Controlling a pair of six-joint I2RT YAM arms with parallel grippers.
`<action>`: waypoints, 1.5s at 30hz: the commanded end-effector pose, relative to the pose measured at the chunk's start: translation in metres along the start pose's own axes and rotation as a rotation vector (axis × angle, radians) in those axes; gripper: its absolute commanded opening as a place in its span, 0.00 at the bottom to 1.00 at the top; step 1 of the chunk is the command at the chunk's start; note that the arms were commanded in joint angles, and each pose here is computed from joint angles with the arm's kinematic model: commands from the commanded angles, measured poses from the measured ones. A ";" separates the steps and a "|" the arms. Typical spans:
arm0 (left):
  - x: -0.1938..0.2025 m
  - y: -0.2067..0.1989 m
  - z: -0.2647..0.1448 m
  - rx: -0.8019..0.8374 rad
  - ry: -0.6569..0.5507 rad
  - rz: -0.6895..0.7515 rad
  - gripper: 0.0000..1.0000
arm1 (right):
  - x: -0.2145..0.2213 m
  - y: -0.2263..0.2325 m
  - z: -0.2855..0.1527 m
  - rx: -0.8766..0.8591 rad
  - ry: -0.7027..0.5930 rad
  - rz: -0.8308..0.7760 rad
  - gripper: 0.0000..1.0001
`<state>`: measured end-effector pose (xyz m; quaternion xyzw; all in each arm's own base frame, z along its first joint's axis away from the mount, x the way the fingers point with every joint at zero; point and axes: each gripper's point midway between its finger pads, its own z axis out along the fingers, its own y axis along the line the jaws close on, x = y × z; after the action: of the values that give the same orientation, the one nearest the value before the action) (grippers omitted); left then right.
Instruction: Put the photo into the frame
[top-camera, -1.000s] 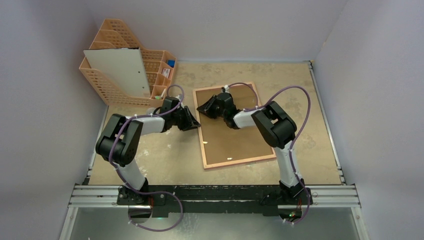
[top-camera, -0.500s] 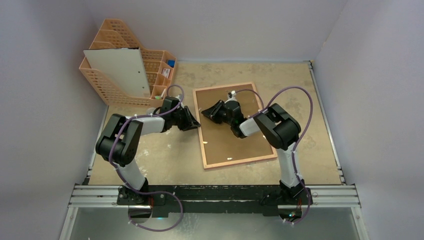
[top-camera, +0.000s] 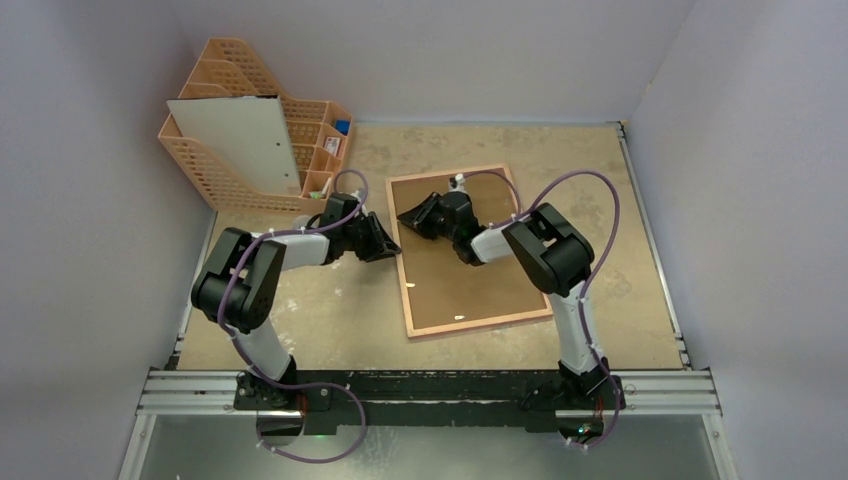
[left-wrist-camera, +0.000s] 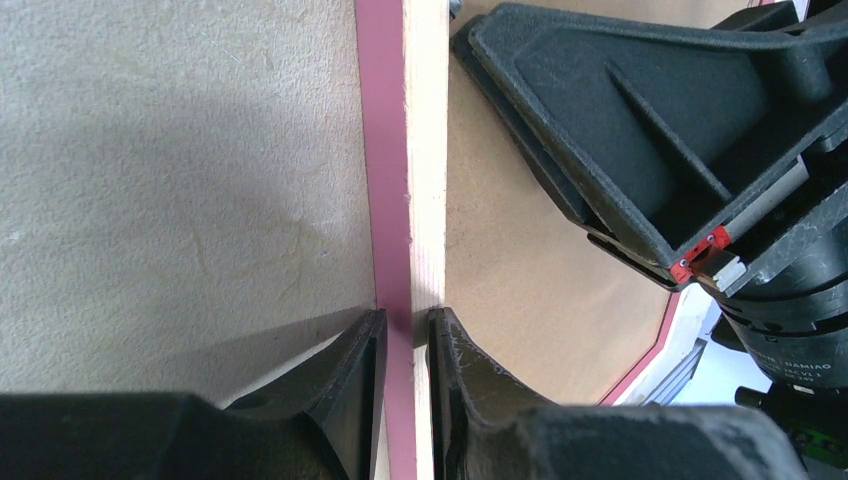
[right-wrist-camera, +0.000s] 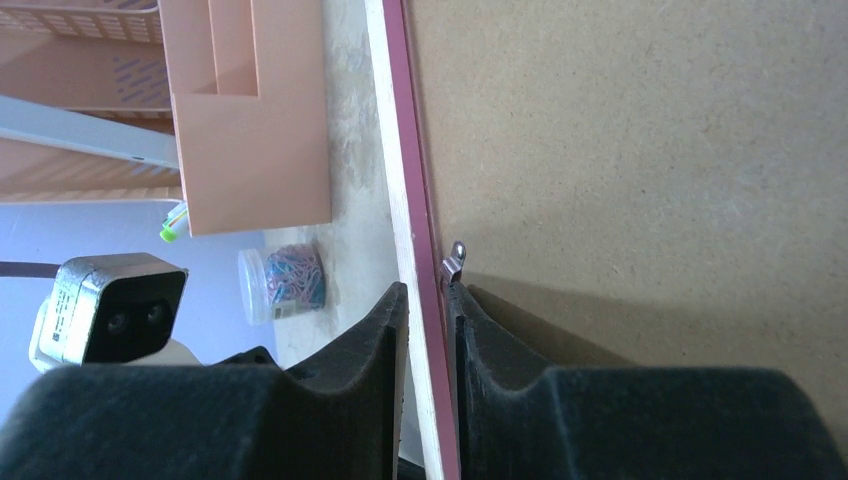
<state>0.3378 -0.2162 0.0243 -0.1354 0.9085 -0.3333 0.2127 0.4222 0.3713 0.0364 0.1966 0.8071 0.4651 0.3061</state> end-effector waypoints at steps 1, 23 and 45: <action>0.022 0.063 0.005 -0.224 0.033 -0.021 0.23 | 0.002 -0.025 0.007 0.085 -0.005 -0.022 0.24; 0.022 0.063 0.005 -0.220 0.034 -0.021 0.23 | 0.008 -0.030 0.019 0.086 0.006 0.009 0.25; 0.011 0.050 -0.002 -0.195 -0.002 -0.009 0.33 | -0.076 0.002 -0.058 0.110 -0.138 -0.093 0.28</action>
<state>0.3377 -0.2140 0.0233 -0.1385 0.9101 -0.3272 0.2134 0.4133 0.3361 0.0740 0.1922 0.8152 0.4372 0.3276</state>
